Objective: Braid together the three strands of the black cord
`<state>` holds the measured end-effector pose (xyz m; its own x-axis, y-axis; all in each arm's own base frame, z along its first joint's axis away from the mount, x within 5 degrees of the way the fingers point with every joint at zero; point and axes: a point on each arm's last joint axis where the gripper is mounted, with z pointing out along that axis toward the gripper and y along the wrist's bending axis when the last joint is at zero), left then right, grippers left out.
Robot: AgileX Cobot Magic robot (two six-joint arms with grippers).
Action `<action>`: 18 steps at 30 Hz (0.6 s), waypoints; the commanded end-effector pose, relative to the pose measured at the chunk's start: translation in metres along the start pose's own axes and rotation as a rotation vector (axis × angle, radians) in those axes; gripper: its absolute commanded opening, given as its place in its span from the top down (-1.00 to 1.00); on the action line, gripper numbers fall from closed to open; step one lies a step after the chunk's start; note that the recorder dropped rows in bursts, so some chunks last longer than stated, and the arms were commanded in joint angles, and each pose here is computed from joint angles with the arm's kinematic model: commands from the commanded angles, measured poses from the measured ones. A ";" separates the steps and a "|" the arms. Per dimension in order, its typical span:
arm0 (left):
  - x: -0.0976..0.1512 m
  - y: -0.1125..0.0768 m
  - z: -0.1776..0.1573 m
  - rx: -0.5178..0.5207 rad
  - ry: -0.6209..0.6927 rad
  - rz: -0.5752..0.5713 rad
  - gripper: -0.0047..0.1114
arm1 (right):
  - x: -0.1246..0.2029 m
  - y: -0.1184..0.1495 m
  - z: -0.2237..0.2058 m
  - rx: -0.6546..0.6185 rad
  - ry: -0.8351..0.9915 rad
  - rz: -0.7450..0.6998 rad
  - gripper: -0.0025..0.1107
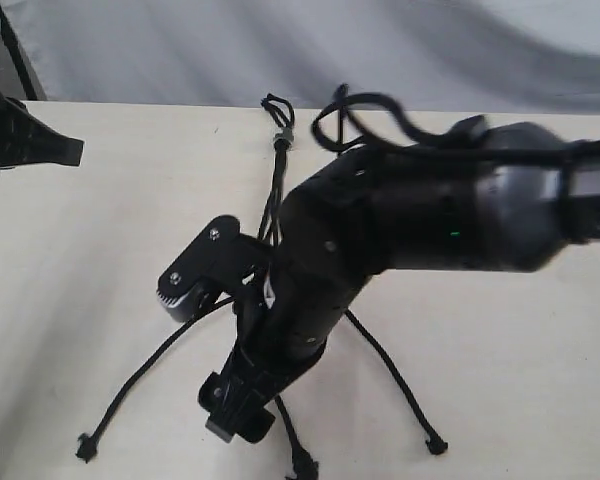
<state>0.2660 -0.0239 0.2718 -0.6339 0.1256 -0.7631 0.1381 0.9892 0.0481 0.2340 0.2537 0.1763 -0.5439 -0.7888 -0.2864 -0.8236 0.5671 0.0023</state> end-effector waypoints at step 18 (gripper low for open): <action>0.000 0.001 -0.002 -0.003 -0.008 -0.013 0.91 | -0.006 -0.019 0.030 0.164 0.148 -0.108 0.95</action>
<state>0.2659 -0.0239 0.2720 -0.6334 0.1256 -0.7636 0.1381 0.9892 0.0481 0.2522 0.2607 0.1290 -0.5372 -0.8362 -0.1104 -0.8320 0.5469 -0.0936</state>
